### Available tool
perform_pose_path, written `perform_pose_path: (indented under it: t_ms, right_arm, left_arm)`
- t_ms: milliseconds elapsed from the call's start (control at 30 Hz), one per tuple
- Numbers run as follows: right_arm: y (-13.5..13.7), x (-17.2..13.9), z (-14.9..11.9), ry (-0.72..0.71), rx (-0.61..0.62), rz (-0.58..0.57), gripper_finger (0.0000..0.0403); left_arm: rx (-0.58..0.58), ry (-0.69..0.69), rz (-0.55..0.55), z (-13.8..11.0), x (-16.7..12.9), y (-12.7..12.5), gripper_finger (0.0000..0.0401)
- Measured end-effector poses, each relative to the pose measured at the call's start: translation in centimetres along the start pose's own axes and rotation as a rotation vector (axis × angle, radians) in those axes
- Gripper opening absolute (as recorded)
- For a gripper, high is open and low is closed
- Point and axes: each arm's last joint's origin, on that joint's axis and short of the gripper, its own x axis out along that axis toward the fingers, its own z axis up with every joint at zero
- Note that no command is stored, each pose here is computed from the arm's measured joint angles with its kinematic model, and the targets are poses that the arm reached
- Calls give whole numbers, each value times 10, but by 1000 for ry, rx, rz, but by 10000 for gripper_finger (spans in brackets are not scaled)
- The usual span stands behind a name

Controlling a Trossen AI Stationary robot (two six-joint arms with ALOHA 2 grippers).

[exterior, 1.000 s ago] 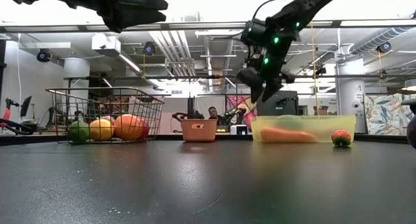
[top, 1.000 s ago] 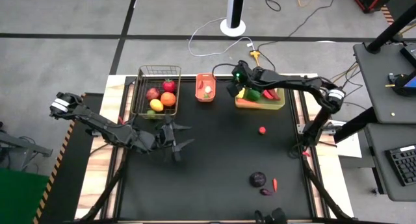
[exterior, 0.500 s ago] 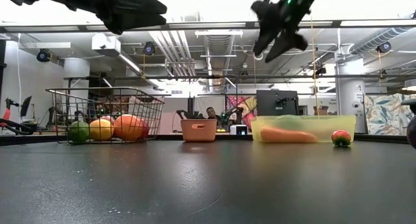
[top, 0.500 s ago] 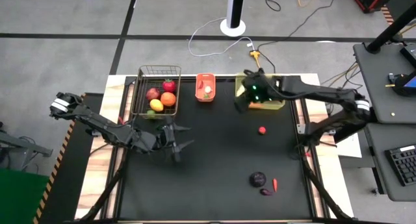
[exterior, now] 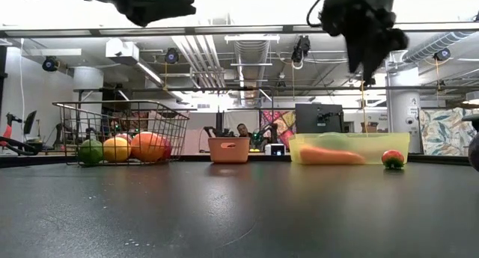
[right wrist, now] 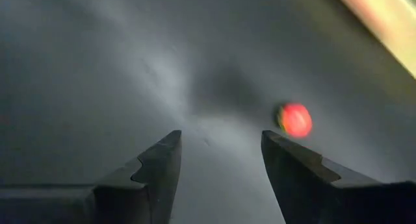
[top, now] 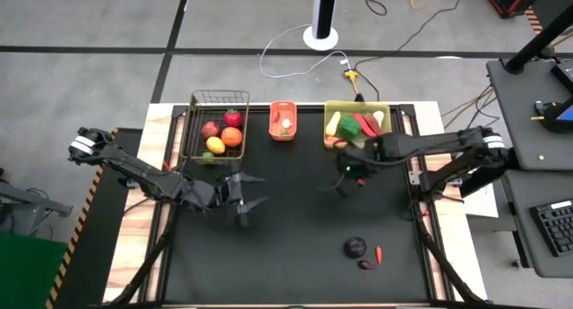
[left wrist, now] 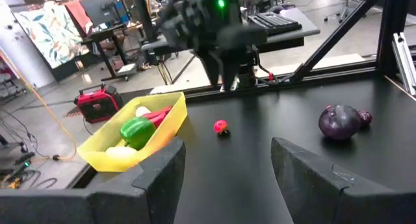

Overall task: Sort produce into baskets
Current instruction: Put the orange cherry tomato into the wire basket

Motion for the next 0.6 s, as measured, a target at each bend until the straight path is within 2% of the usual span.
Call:
perform_pose_path:
  t_ms: [233, 600]
  right_arm:
    - [-1, 21, -11, 116, 29, -143, 203]
    - [-17, 60, -23, 119, 3, -315, 203]
  left_arm:
    - [87, 18, -2, 13, 2, 0, 210]
    - [130, 142, -6, 12, 4, 4, 210]
